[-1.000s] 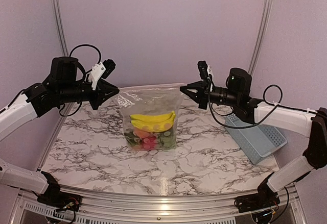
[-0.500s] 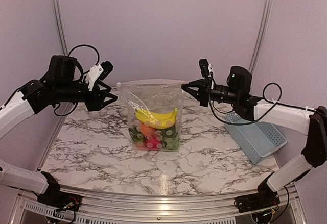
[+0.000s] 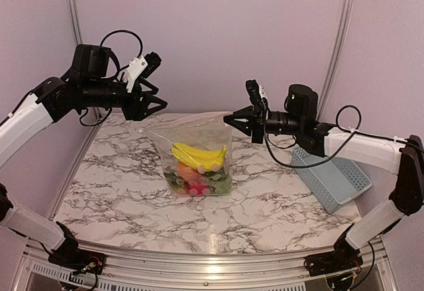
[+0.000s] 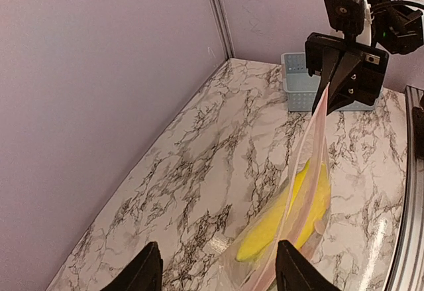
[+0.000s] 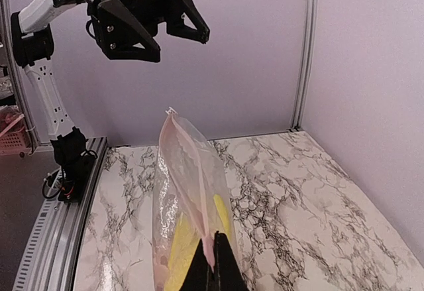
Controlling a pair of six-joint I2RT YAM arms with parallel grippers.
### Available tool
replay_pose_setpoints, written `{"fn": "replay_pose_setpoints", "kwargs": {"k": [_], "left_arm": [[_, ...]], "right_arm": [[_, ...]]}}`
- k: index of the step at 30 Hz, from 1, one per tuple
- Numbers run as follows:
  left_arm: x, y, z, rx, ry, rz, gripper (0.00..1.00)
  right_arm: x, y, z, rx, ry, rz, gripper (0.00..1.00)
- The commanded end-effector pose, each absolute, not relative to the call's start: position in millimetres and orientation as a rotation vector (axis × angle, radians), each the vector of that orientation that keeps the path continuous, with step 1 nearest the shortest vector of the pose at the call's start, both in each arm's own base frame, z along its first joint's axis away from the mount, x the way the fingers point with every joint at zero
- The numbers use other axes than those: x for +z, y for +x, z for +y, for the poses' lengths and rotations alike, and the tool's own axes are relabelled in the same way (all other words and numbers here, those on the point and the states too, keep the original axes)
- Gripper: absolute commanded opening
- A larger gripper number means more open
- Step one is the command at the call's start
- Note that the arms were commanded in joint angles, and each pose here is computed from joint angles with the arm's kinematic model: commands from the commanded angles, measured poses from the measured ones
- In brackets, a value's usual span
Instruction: Open the zip-top bag and remove the fake food
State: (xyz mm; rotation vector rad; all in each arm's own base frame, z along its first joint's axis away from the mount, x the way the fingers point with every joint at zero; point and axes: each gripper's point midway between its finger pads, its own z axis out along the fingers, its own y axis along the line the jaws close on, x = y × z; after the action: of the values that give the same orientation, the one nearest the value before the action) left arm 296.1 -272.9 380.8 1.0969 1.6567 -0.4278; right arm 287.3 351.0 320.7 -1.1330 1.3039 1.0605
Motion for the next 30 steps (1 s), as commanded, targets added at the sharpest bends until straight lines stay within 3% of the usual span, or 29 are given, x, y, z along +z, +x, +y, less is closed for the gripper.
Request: {"fn": "replay_pose_setpoints", "kwargs": {"k": [1,10,17,24,28,30], "left_arm": [[353.6,290.4,-292.1,-0.463,1.229,1.695,0.59],[337.1,290.8,-318.7,-0.5,1.343,1.692,0.51],[322.1,299.6,-324.2,-0.479,1.376,1.728,0.39],[312.6,298.7,-327.1,-0.494,1.407,1.741,0.36],[306.2,303.7,-326.4,-0.469,1.404,1.763,0.25],[306.5,305.6,-326.3,-0.463,1.394,1.77,0.13]], "right_arm": [[334.4,278.9,354.3,1.069,-1.162,1.257,0.0],[336.1,277.1,353.0,1.067,-1.161,1.248,0.0],[338.5,274.3,351.8,1.071,-1.161,1.238,0.0],[339.2,272.9,350.2,1.066,-1.16,1.237,0.0],[339.2,272.5,350.2,1.064,-1.16,1.236,0.0],[338.2,275.5,350.2,1.053,-1.152,1.243,0.0]]}}
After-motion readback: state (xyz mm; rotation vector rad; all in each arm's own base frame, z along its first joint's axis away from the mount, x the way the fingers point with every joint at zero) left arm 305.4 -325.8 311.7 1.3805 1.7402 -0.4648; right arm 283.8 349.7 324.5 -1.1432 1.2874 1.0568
